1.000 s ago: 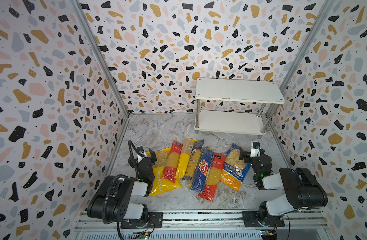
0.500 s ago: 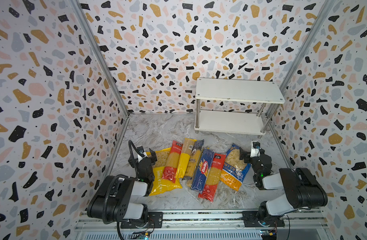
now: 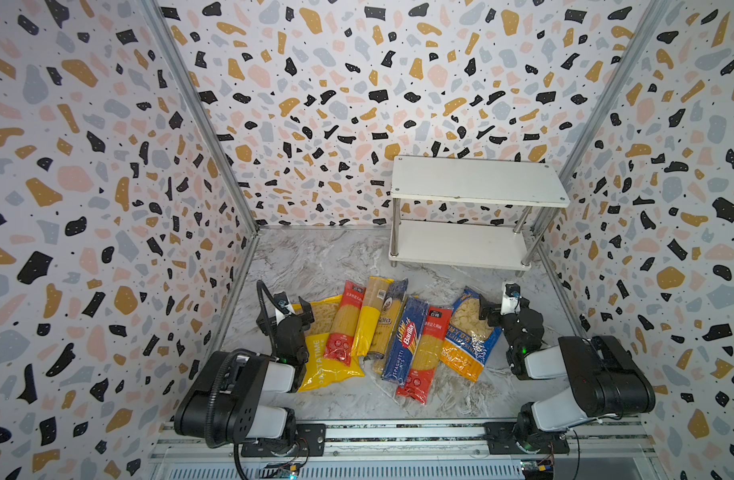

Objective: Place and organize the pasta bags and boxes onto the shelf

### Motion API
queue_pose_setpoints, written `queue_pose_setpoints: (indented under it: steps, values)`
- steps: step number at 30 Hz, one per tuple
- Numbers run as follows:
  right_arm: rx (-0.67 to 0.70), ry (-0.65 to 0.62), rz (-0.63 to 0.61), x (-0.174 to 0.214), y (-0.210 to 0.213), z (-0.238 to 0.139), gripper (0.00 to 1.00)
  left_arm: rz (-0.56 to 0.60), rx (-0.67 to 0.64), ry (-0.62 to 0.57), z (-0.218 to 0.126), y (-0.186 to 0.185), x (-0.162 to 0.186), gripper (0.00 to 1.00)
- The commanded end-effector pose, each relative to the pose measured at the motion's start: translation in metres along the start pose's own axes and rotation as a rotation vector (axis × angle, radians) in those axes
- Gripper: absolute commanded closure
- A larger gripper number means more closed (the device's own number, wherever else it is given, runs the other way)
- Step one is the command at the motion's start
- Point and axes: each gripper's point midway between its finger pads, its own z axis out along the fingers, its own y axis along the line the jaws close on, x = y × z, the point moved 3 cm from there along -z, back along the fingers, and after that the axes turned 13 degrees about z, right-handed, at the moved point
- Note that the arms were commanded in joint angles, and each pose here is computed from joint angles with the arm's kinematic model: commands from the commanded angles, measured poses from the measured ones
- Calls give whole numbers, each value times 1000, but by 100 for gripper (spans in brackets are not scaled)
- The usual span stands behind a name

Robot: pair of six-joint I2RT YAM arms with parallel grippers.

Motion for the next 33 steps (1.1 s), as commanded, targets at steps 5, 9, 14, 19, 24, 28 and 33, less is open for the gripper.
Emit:
queue_pose_setpoints:
  steps: [5, 9, 14, 19, 24, 28, 33]
  values:
    - [168, 0, -18, -30, 0, 7, 7, -10, 11, -6, 14, -3, -33, 0]
    - [335, 61, -41, -42, 5, 6, 9, 18, -28, 97, 28, -7, -35, 1]
    - [472, 125, 76, -76, 16, -4, 1, 31, -103, 102, 16, -8, -46, 1]
    - [371, 369, 219, -69, 43, -14, 1, -32, -77, 59, -5, -13, -67, 1]
    - [193, 512, 265, -48, 103, -51, 1, -131, -25, 28, -37, -8, -92, 1]
    - [58, 574, 304, -38, 150, -81, 1, -245, 156, 20, -61, -22, -117, 1]
    - [-40, 646, 316, -23, 197, -109, 1, -256, 357, 27, -94, -45, -148, 1]
